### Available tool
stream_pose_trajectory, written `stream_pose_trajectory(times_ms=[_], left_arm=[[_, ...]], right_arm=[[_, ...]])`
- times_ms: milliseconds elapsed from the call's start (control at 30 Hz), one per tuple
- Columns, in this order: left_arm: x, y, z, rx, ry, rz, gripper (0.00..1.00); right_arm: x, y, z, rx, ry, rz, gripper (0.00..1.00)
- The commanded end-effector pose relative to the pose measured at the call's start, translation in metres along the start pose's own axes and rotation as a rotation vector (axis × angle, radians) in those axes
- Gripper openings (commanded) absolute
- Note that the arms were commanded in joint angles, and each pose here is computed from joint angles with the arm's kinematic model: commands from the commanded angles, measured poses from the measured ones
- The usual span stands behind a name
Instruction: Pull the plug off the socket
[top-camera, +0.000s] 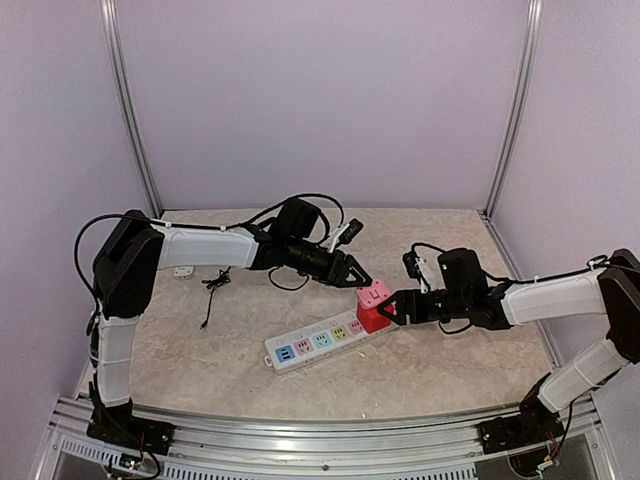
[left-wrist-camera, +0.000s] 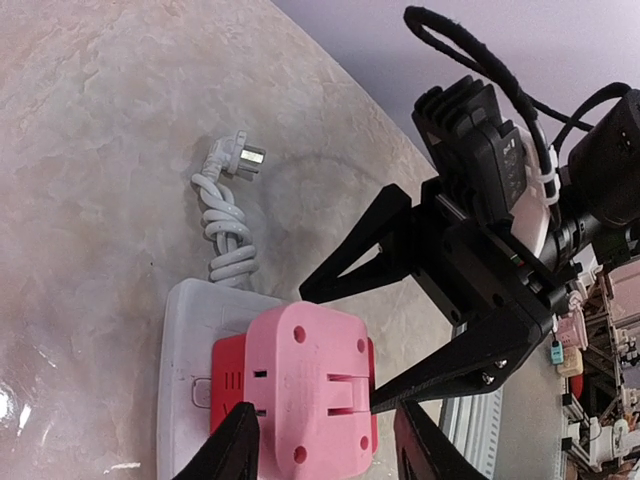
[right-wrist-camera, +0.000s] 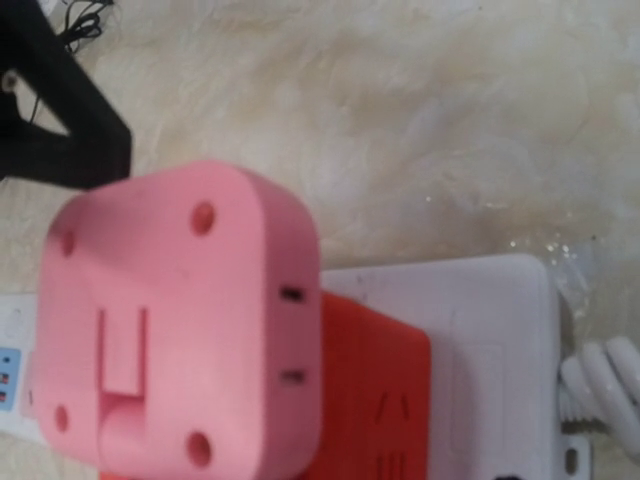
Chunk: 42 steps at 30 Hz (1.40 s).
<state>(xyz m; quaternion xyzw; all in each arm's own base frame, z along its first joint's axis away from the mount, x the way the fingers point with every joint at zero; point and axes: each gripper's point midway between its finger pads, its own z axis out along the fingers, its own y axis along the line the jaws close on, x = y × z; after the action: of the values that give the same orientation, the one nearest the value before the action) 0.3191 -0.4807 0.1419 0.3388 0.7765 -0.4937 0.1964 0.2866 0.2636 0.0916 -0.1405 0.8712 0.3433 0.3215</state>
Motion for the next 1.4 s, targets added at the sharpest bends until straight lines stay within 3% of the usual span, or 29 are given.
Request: stream_pose_trajectory(times_ms=[0,300,533,700,1000,1133,1200,1367], left_arm=[[0.008,0.008,0.008,-0.037,0.024,-0.05,0.47],[0.015,0.021,0.013,-0.069,0.052,-0.097,0.45],[0.01,-0.015,0.015,-0.007,0.046,0.008,0.31],[0.004,-0.042,0.012,0.003,0.028,0.082,0.26],[0.006,-0.041,0.014,-0.038,0.027,0.11,0.19],[0.009,-0.033,0.014,-0.088,0.035,0.117,0.08],[0.012,-0.03,0.013,-0.117,0.034,0.127,0.0],[0.02,-0.028,0.001,-0.176,0.009,0.141,0.0]], right_arm=[[0.008,-0.008,0.002,0.014,0.013,0.017,0.72],[0.012,-0.01,0.003,0.014,0.019,0.018,0.66],[0.014,-0.01,0.005,0.01,0.025,0.019,0.65],[0.017,-0.01,0.007,0.0,0.031,0.023,0.63],[0.018,-0.009,0.008,-0.014,0.031,0.023,0.62],[0.015,-0.002,0.009,-0.05,0.025,0.014,0.62],[0.011,0.005,0.007,-0.086,0.009,0.001,0.64],[-0.009,0.027,-0.015,-0.144,-0.081,-0.072,0.76]])
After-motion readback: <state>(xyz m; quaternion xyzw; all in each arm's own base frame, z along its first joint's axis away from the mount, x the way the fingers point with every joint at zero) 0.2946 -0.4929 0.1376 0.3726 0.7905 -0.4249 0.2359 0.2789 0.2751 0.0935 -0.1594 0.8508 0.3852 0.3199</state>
